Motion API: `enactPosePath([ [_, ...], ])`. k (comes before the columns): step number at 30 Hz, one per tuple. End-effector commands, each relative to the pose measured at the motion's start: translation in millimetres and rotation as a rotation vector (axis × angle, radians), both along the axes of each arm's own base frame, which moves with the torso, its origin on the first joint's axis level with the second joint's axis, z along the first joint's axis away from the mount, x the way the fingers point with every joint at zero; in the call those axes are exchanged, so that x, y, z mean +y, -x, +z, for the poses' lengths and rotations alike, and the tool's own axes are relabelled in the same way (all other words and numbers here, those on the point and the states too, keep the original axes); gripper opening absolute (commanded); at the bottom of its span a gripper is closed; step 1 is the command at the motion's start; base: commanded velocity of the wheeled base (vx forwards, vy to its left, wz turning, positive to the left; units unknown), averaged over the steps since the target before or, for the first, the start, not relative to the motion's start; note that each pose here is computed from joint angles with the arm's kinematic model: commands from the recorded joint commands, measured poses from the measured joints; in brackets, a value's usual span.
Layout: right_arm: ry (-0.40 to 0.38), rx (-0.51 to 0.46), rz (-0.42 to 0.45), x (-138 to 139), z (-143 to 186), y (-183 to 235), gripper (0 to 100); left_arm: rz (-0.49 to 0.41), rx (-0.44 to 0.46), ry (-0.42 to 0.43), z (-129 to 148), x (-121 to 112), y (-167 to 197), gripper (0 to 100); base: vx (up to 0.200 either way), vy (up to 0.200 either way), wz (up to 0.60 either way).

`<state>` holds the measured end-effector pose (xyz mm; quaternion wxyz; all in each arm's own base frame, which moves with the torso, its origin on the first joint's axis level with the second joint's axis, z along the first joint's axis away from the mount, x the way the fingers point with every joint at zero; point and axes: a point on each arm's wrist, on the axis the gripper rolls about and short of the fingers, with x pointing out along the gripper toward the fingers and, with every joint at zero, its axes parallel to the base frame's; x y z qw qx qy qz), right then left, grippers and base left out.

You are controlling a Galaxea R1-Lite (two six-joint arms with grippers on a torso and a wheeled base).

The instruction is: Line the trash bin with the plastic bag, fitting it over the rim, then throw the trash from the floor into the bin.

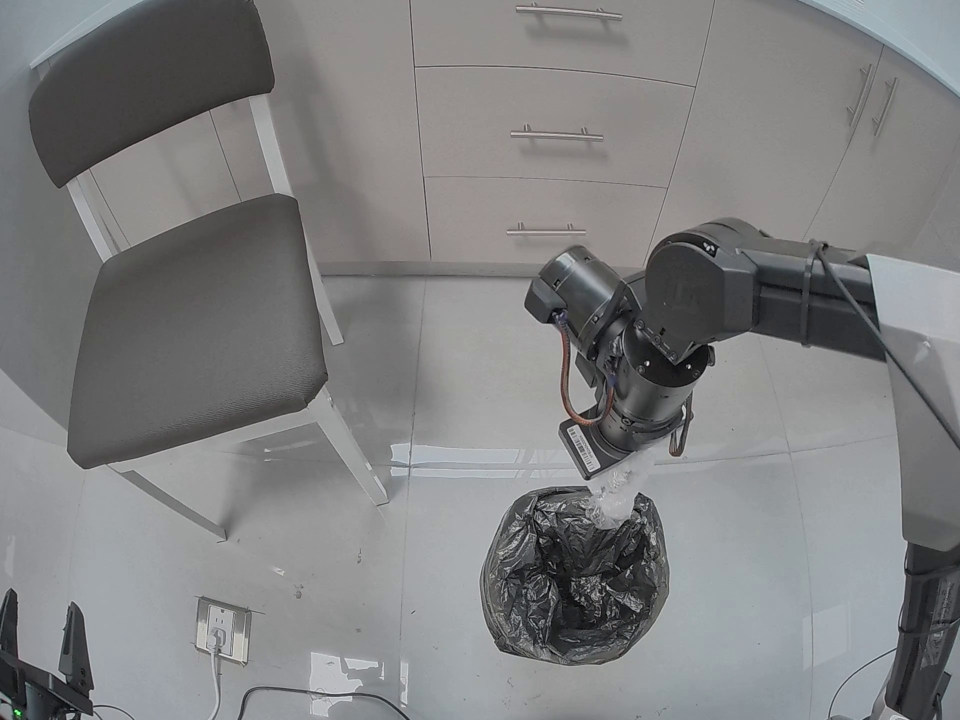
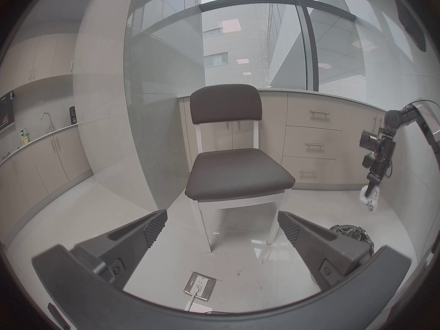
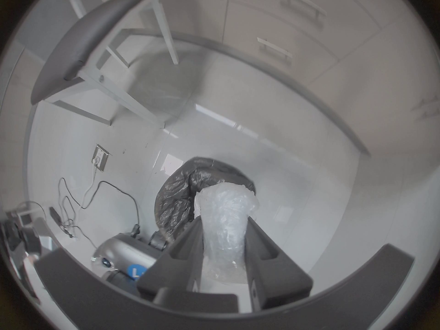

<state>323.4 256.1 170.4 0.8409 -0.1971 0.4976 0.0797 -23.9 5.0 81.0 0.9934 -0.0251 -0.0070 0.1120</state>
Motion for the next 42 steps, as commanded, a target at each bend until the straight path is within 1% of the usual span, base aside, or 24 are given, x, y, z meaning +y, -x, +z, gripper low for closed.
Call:
enactPosePath([
  [1,-0.001,0.104,-0.063,-4.7,-29.6,-13.2,0,0.001,-0.012,0.001,-0.3,0.0,0.9,100,0.0,0.0,0.0],
  [2,-0.038,0.131,-0.082,-6.0,-31.2,-14.4,0,0.001,-0.012,0.001,-0.3,0.0,0.9,100,0.0,0.0,0.0],
  [4,-0.049,0.149,-0.08,-5.0,-34.5,-15.0,0,0.001,-0.012,0.001,-0.3,0.0,0.9,100,0.0,0.0,0.0],
  [9,-0.018,0.187,-0.061,5.6,-57.8,-16.8,0,0.001,-0.012,0.001,-0.3,0.0,0.9,100,0.0,0.0,0.0],
  [13,0.02,0.215,-0.025,10.4,-71.1,-16.6,0,0.001,-0.012,0.003,-0.3,0.0,0.9,100,0.0,0.0,0.0],
  [14,0.02,0.215,-0.025,10.4,-71.1,-16.6,0,0.001,-0.012,0.003,-0.3,0.0,0.9,100,0.0,0.0,0.0],
  [15,0.038,0.222,0.004,11.5,-73.1,-15.9,0,0.001,-0.013,0.005,-0.3,0.0,0.9,100,0.0,0.0,0.0],
  [16,0.043,0.225,0.014,12.6,-73.8,-15.1,0,0.001,-0.013,0.005,-0.3,0.0,0.9,100,0.0,0.0,0.0],
  [21,0.052,0.233,0.022,13.4,-74.0,-13.0,0,0.001,-0.013,0.007,-0.3,0.0,0.9,100,0.0,0.0,0.0],
  [24,0.057,0.237,0.034,18.5,-75.4,-8.8,0,0.001,-0.013,0.007,-0.3,0.0,0.9,100,0.0,0.0,0.0],
  [31,0.06,0.255,0.034,22.3,-83.4,-7.9,0,0.001,-0.013,0.008,-0.3,0.0,0.9,100,0.0,0.0,0.0],
  [42,0.065,0.254,0.035,22.8,-84.0,-7.6,0,0.001,-0.014,0.013,-0.3,0.0,0.9,100,0.0,0.0,0.0],
])
